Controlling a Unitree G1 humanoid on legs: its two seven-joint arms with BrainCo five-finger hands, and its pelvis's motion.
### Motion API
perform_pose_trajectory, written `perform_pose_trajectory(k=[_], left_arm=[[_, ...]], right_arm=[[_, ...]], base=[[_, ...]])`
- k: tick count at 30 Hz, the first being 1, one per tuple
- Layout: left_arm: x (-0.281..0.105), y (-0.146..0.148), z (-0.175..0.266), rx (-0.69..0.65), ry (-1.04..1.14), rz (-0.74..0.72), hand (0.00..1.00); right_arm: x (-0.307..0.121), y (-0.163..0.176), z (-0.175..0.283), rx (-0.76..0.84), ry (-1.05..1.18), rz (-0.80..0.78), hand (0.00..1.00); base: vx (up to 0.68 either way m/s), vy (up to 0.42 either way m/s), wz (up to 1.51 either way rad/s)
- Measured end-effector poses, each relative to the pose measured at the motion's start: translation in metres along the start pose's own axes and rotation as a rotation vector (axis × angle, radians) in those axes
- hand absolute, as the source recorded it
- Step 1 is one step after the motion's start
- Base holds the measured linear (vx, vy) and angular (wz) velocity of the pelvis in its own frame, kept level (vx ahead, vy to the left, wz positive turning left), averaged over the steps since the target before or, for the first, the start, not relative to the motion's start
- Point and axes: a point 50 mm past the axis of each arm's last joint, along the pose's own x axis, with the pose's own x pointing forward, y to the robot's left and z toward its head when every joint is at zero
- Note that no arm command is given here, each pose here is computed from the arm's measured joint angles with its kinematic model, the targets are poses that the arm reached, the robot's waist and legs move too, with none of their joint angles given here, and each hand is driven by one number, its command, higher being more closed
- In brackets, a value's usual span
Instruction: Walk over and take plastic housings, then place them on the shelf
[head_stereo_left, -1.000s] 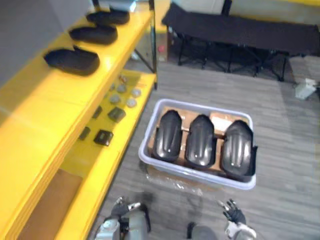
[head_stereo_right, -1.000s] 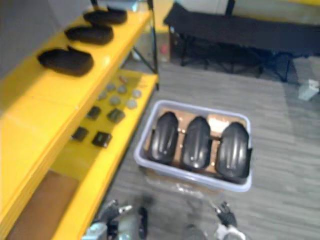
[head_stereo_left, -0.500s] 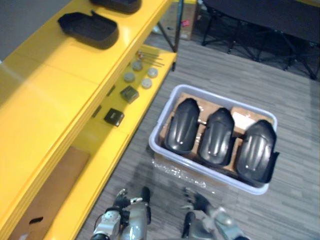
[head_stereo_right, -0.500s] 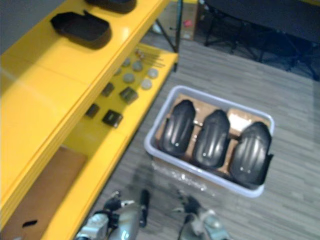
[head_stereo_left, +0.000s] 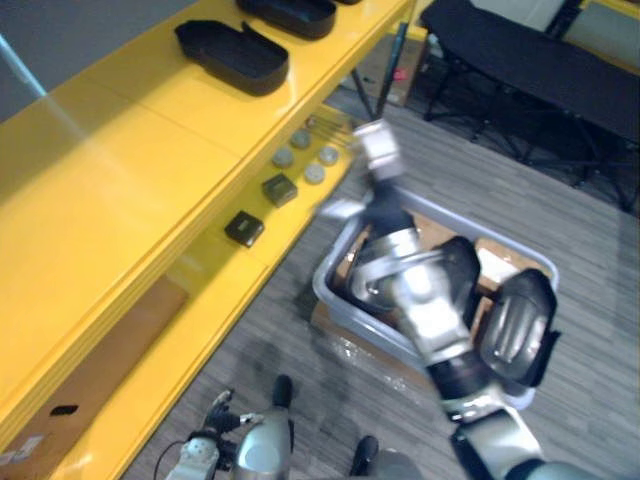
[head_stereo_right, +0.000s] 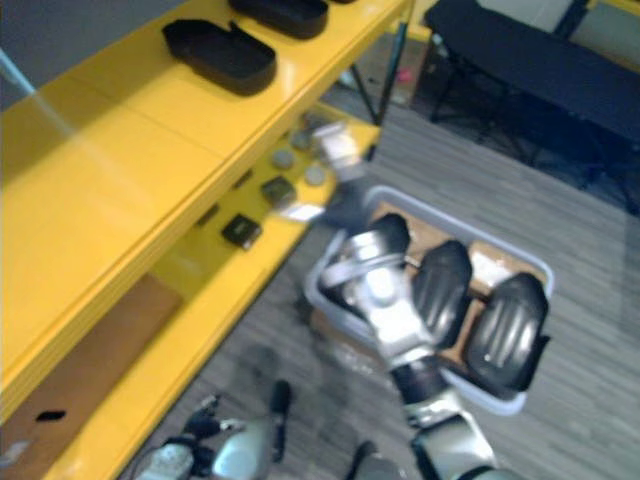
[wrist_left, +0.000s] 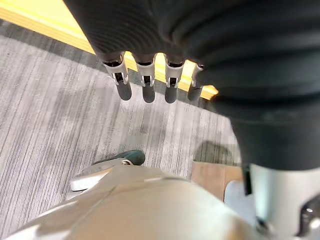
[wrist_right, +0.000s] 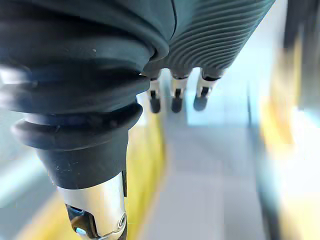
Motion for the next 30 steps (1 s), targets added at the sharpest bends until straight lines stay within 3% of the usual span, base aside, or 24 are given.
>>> perform_pose_trajectory(k=[1,4,8,14,15,21,27,30], left_arm=[[-0.003,0.003,-0.005,-0.020,-0.003,0.017,0.00],[-0.008,0.010,-0.009,-0.049,-0.014,0.050,0.00],[-0.008,0.015,-0.008,-0.056,-0.031,0.070,0.00],[-0.009,0.020,-0.008,-0.075,-0.037,0.094,0.00],[-0.007,0.019,-0.001,-0.192,-0.046,0.131,0.00],[-0.007,0.021,0.006,-0.196,-0.077,0.136,0.00],[-0.002,0.038,0.026,-0.308,-0.132,0.230,0.00],[0.005,0.046,0.044,-0.368,-0.174,0.274,0.00]], right_arm=[[-0.016,-0.044,-0.008,-0.059,0.066,-0.150,0.00],[-0.063,-0.113,-0.019,-0.175,0.214,-0.376,0.00],[-0.126,-0.172,-0.047,-0.296,0.462,-0.607,0.00],[-0.180,-0.184,-0.080,-0.296,0.696,-0.739,0.00],[-0.173,-0.177,-0.095,-0.237,0.693,-0.785,0.00],[-0.165,-0.174,-0.096,-0.220,0.676,-0.773,0.00],[-0.108,-0.165,-0.094,-0.118,0.552,-0.687,0.00],[-0.045,-0.160,-0.091,-0.106,0.508,-0.581,0.00]], base=[[0.01,0.024,-0.52],[0.01,-0.007,-0.42],[0.00,-0.006,-0.14],[-0.02,0.035,0.05],[0.01,0.038,0.01],[0.05,0.053,0.02],[-0.01,0.063,-0.13],[-0.08,0.060,-0.22]])
